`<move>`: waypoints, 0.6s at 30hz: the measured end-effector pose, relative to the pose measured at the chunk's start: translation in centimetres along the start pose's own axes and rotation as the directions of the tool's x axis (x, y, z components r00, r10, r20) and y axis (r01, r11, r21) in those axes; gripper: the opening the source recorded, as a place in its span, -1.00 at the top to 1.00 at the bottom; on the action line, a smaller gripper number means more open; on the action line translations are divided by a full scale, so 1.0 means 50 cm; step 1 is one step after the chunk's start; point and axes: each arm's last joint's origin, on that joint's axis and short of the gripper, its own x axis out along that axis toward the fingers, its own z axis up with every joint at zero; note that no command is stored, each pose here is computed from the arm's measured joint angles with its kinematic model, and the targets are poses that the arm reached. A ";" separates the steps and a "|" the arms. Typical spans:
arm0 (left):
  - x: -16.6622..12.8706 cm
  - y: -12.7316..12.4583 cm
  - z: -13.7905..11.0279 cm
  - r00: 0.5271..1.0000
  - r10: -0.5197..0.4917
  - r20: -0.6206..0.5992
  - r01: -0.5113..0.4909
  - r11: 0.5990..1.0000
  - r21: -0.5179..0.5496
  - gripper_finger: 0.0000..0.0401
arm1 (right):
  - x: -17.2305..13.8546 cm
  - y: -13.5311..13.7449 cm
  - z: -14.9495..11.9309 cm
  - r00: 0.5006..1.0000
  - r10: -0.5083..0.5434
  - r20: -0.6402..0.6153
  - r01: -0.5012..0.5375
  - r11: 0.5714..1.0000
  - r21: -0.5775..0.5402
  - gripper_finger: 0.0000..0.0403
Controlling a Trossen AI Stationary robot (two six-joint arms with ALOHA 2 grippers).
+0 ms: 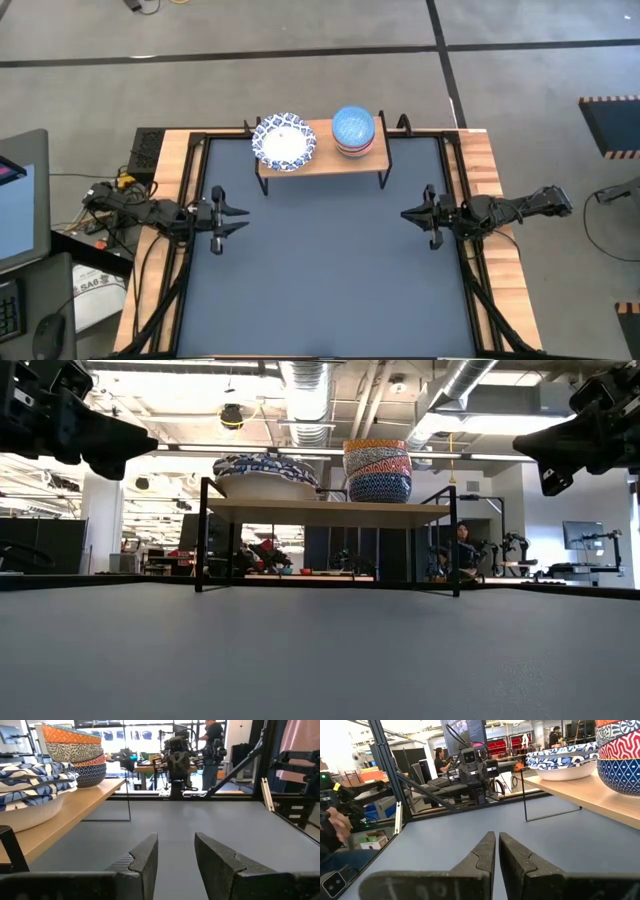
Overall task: Place and stack bowls onto a shelf
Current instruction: Return to Home Position
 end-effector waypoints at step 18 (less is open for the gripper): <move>0.000 0.000 0.000 1.000 0.000 0.001 0.000 1.000 -0.002 0.42 | 0.000 0.000 0.000 1.000 0.000 0.000 0.000 1.000 0.000 0.74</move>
